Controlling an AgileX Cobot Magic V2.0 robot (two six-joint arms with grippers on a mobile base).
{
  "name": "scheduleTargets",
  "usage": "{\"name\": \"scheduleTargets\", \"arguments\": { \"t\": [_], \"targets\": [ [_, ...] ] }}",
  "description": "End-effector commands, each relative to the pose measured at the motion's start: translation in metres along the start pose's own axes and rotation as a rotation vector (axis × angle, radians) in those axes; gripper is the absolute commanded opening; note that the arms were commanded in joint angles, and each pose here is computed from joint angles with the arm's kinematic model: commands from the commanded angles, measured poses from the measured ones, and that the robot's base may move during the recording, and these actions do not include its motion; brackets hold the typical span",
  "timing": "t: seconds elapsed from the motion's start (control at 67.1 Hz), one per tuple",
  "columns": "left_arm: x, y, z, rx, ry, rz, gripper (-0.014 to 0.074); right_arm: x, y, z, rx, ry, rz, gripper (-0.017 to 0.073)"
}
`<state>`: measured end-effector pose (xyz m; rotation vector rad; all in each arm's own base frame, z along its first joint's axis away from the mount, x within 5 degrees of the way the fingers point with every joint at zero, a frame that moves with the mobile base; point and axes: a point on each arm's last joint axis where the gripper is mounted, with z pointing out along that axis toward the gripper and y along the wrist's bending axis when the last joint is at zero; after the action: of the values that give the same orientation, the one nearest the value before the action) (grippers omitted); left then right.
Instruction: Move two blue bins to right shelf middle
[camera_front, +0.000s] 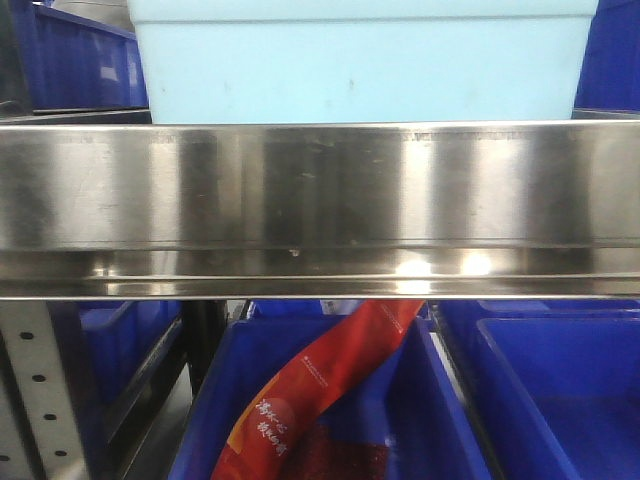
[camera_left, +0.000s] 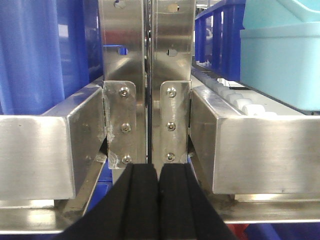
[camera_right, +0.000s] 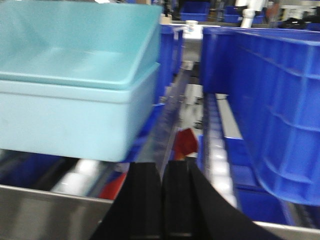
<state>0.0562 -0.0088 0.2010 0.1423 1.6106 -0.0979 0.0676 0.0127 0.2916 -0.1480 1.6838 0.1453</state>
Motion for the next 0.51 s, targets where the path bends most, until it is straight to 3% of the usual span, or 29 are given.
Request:
{"name": "scheduleTargets", "arguments": {
  "t": [0.0,0.194,0.491],
  "targets": [
    [-0.002,0.000,-0.001,-0.002,-0.023,-0.009,-0.0111,0.004,-0.003,-0.001,0.054,-0.051,-0.005,-0.0162],
    [-0.002,0.000,-0.001,-0.002,-0.023,-0.009,-0.0111,0.036,-0.010,-0.007,0.178,-0.117,0.041,-0.0162],
    [-0.002,0.000,-0.001,-0.002,-0.023,-0.009,-0.0111,0.086,-0.011,-0.004,0.198,-0.116,0.044,-0.0162]
  ]
}}
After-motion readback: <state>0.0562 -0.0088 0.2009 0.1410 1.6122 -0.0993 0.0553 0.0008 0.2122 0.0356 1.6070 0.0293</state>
